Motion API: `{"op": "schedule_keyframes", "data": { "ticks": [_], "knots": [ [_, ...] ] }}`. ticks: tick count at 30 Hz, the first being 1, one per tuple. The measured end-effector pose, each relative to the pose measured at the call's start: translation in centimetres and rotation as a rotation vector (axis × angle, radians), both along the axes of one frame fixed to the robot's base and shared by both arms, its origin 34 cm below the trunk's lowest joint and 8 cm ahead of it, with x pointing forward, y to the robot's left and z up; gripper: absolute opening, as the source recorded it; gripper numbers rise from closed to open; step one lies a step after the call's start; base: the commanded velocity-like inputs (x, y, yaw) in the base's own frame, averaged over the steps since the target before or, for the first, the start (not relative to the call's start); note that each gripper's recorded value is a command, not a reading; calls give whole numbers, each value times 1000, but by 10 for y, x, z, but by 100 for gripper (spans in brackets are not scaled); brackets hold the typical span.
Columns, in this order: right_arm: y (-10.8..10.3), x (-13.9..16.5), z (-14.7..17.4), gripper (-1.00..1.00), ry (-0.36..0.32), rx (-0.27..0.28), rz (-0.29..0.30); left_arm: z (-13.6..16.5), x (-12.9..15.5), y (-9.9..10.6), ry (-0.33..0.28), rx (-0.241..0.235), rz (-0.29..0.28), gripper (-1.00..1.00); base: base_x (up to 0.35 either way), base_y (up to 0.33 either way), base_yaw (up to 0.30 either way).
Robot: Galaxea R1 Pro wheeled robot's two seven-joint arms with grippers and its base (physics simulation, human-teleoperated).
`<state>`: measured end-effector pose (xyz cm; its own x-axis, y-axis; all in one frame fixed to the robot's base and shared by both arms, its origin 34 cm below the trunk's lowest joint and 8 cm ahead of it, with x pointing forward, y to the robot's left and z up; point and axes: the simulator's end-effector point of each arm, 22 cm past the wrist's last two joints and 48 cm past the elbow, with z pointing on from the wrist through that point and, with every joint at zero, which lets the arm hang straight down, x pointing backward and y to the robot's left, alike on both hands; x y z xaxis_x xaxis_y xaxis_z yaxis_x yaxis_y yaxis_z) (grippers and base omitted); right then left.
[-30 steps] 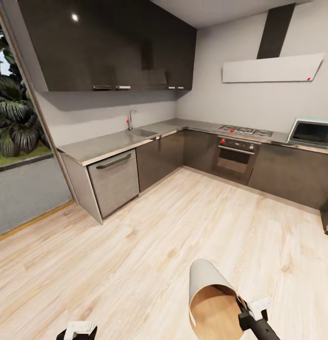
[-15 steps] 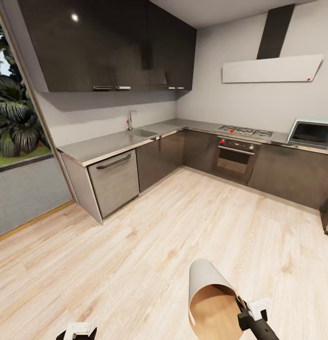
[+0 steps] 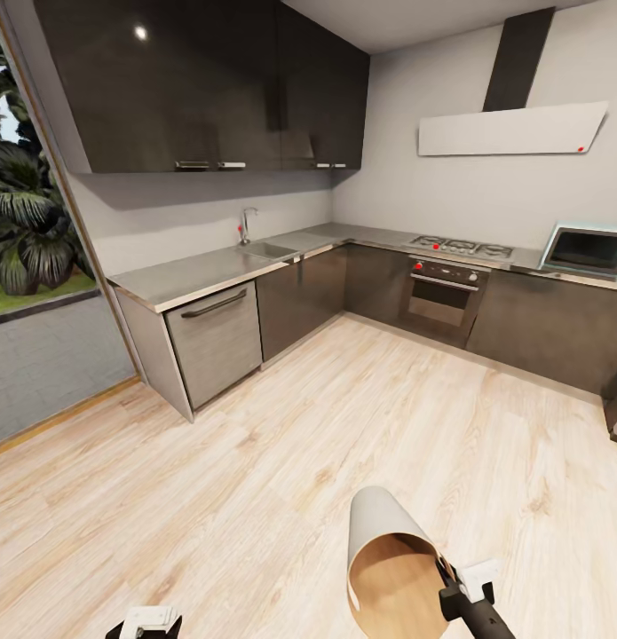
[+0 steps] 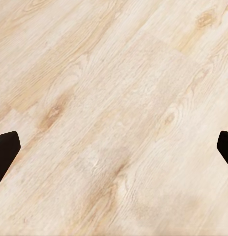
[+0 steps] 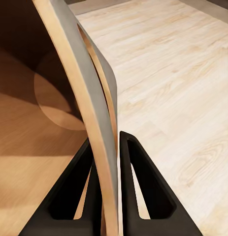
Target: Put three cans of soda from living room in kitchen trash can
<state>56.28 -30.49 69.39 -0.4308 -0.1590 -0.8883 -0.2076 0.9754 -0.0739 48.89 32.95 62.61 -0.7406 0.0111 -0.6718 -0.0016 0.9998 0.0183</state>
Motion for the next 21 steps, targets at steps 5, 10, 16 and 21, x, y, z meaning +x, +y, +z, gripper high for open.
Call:
{"op": "schedule_keyframes", "data": {
  "ticks": [5, 10, 16, 21],
  "knots": [
    [0, 0, 0, -100, 0, 0, -2, 0, 0, 0, 0, 0, -1, 100, -20, 0, 0],
    [1, 0, 0, -100, 1, 0, 2, 0, 0, 0, 1, 0, -2, 100, -164, 0, 0],
    [2, 0, 0, -100, 0, 7, -9, 0, 0, 0, 0, 0, 0, 100, -41, 0, 89],
    [7, 0, -1, -100, 1, 10, -1, 0, 0, 0, 0, 0, 0, 100, -4, 0, 228]
  ]
}}
